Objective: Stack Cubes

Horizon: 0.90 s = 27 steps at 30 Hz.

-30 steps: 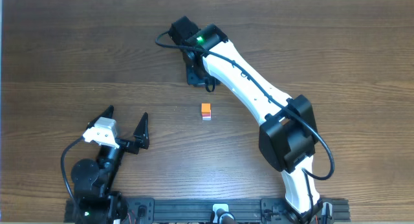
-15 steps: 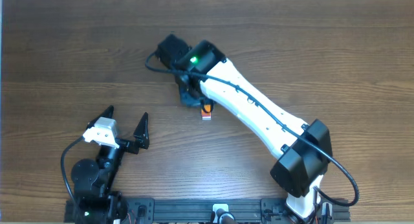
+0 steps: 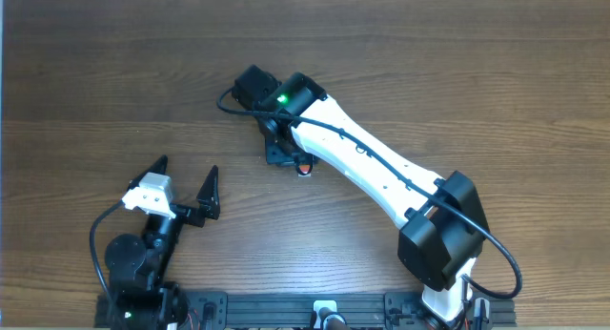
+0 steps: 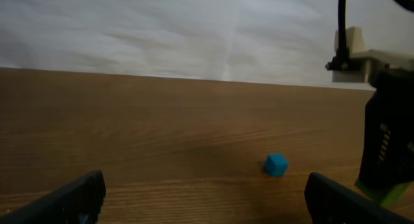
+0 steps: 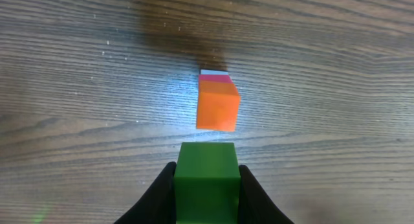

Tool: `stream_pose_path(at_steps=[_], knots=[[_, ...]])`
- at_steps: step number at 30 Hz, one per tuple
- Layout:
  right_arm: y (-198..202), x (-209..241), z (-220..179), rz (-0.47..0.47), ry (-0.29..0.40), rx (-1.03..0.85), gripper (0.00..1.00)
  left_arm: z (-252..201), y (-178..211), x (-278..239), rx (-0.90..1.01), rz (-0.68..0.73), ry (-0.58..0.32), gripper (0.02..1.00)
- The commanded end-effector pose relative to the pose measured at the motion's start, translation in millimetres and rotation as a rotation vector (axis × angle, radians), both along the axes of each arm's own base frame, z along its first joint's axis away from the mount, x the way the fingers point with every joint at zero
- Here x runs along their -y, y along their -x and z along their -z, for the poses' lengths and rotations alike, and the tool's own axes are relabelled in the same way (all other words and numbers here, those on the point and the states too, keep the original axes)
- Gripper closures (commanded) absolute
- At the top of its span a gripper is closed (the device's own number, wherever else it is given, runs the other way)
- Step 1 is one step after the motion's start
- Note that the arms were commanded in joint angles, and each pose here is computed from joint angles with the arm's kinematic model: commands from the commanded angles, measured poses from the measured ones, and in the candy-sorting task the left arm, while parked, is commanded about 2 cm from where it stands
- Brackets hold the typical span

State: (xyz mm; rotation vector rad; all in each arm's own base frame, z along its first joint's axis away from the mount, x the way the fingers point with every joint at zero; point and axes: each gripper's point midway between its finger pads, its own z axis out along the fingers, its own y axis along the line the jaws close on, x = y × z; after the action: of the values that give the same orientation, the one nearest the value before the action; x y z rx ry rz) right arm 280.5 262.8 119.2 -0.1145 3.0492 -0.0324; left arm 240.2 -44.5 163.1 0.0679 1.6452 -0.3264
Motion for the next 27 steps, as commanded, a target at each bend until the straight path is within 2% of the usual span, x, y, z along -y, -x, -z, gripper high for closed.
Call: stream_pose_path(at_steps=[1, 27], knots=[[2, 5, 4, 0.033, -0.020, -0.017, 0.989, 1, 0, 2, 0.008, 0.012, -0.018, 0.018], [-11, 10, 23, 0.076, -0.043, 0.004, 0.989, 1, 0, 2, 0.008, 0.012, -0.017, 0.018]])
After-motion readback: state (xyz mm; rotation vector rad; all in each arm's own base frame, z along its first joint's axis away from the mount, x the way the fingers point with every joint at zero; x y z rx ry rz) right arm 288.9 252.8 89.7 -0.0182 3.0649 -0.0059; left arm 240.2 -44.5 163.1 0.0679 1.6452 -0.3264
